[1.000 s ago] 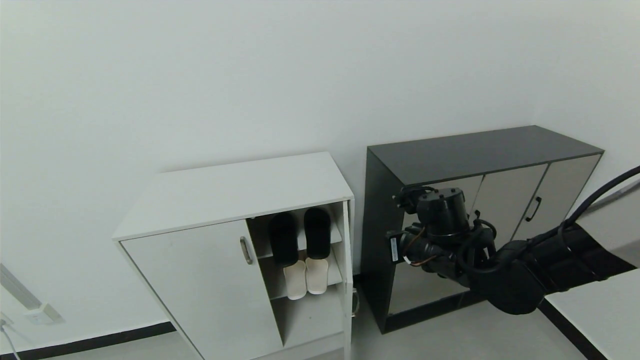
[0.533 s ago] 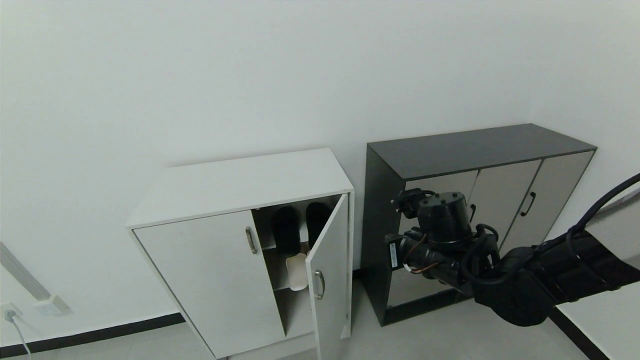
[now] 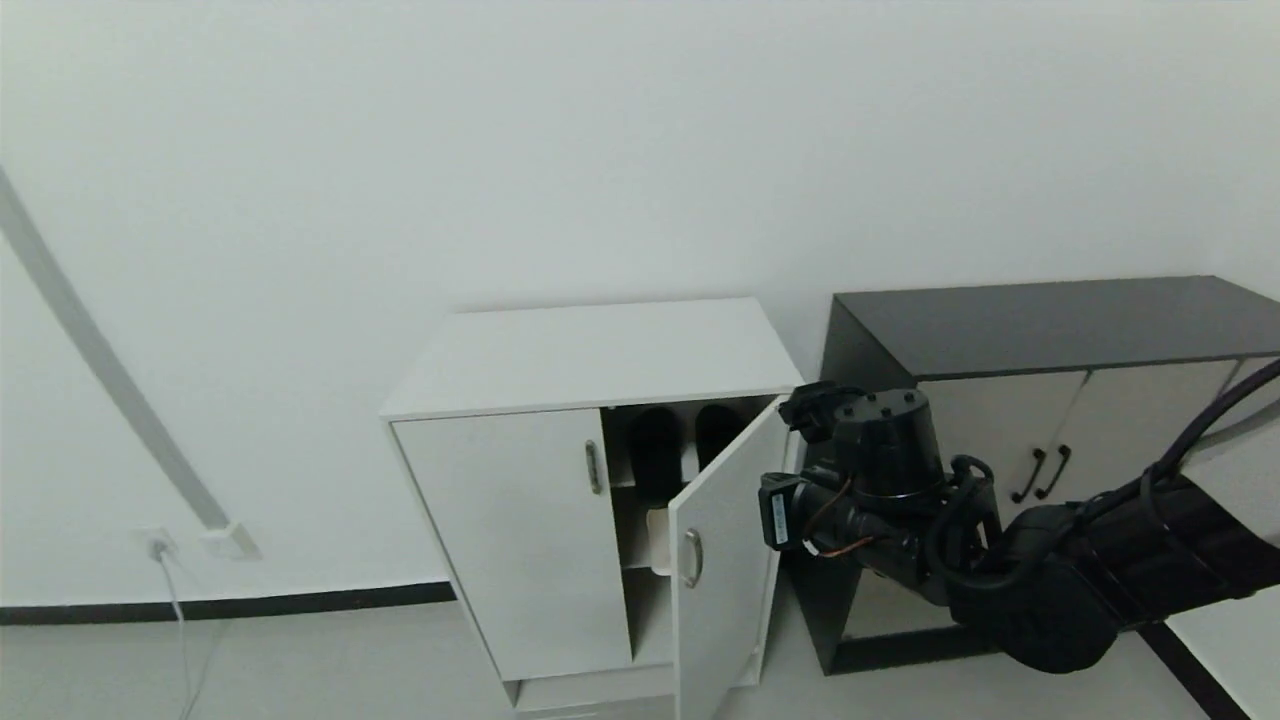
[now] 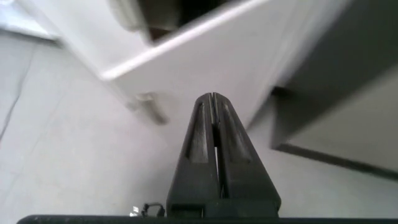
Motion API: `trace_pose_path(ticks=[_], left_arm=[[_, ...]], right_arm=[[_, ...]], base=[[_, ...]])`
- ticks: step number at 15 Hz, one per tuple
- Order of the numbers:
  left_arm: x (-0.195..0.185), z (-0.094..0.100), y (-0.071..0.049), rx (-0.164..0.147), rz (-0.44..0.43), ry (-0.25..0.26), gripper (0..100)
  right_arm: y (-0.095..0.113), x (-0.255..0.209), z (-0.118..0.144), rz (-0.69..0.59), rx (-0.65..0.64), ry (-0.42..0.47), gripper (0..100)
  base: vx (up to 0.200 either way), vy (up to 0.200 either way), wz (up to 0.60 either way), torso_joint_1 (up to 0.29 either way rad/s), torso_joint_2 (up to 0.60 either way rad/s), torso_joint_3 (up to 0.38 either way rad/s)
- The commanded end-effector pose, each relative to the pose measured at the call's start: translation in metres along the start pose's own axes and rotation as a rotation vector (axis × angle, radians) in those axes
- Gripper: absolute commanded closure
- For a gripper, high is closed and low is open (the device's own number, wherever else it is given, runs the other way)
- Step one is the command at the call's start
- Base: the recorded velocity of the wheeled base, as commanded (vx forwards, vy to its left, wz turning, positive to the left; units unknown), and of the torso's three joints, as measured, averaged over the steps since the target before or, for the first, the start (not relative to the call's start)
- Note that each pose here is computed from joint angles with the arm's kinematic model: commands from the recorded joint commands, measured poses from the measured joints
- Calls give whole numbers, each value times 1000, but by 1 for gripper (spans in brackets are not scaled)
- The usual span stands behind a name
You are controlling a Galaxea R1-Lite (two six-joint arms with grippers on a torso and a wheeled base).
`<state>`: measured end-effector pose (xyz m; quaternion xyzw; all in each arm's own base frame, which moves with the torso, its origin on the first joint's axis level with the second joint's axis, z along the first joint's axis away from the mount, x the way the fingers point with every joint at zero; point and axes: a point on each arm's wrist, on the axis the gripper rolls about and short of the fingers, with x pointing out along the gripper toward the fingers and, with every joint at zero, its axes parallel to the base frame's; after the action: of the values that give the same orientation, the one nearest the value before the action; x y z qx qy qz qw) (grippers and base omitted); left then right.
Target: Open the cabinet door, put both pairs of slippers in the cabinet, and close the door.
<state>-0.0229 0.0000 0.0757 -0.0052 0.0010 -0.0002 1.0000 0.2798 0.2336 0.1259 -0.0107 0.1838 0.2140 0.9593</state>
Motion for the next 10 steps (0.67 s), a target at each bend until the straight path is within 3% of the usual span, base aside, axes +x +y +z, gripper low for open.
trace_pose_path(ticks=[1,10], left_arm=[[0,0,0,0,-1,1,100],[0,0,0,0,-1,1,100]], right_arm=[[-1,-2,-1,6,2,-8,100],[-10,-21,-36,31,-107,10,100]], base=[[0,0,0,0,0,0],[0,0,0,0,0,0]])
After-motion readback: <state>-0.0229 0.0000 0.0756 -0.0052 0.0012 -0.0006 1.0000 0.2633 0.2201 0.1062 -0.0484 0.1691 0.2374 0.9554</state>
